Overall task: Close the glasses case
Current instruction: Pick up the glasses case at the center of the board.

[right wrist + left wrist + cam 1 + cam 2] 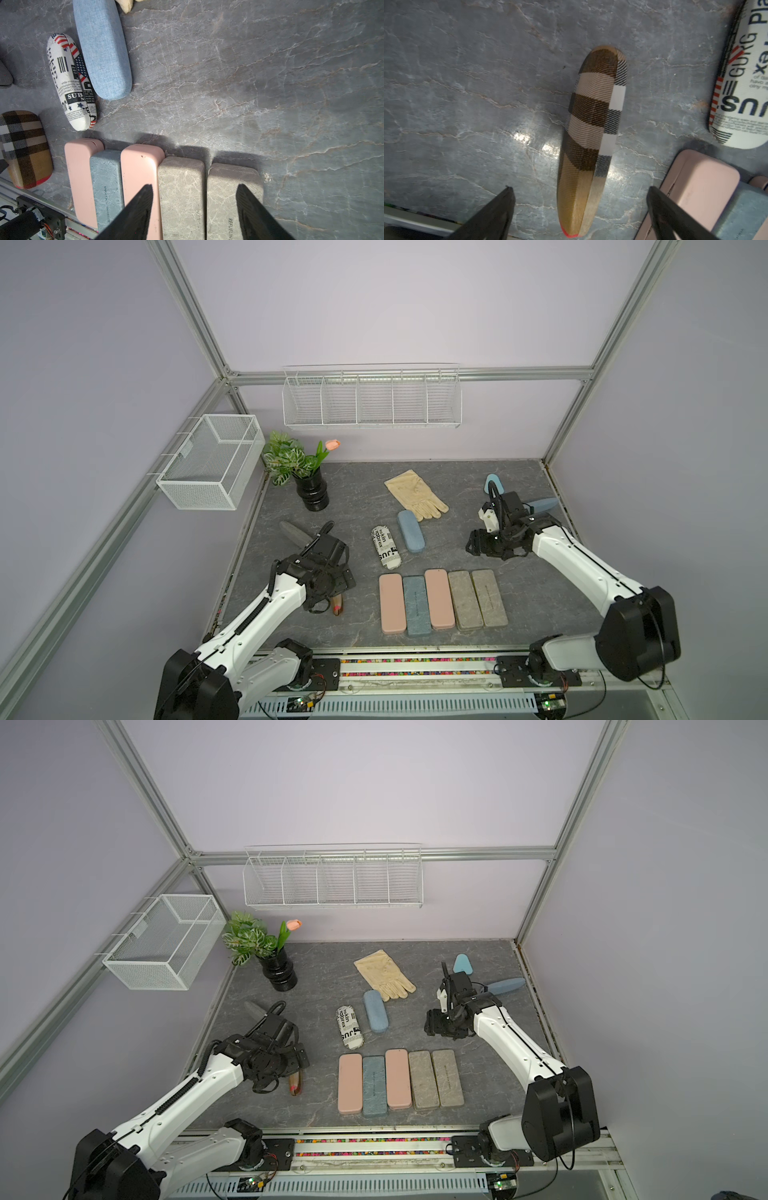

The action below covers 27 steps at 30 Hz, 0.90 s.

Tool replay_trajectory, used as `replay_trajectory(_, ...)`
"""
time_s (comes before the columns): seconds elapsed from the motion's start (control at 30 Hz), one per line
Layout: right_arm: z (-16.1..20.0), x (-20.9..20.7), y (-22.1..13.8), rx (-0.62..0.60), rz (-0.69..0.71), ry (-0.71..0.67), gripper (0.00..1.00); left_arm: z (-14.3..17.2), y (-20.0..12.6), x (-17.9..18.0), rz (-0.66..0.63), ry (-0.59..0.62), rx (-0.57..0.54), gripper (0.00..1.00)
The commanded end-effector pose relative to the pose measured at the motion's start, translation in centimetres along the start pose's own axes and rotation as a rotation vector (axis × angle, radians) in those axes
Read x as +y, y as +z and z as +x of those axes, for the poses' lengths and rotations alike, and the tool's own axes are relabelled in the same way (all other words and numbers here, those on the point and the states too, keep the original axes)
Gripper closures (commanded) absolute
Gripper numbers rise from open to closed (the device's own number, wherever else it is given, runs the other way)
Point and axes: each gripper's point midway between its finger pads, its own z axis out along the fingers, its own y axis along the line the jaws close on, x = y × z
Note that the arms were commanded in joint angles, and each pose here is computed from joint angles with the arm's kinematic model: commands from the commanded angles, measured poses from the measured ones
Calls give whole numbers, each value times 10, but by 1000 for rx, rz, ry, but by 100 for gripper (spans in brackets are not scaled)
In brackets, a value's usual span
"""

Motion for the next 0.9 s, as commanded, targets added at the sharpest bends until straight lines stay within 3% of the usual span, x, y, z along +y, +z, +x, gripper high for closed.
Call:
replay_trajectory(0.0, 2, 4, 2, 12, -19, -13, 33, 8, 12, 8, -36, -31, 25, 1)
replay_trajectory(0.37, 6, 1, 0, 22, -3, -12, 33, 12, 40, 0, -30, -32, 62, 33)
replay_trajectory(0.57, 8, 0, 2, 28, 0, -11, 33, 3, 42, -10, -21, -13, 52, 64)
replay_trajectory(0.7, 10, -2, 5, 41, 6, -14, 33, -5, 40, -21, 4, -1, 38, 73)
replay_trajectory(0.87, 10, -4, 3, 39, 17, -19, 33, -19, 25, -47, 94, 18, 15, 75)
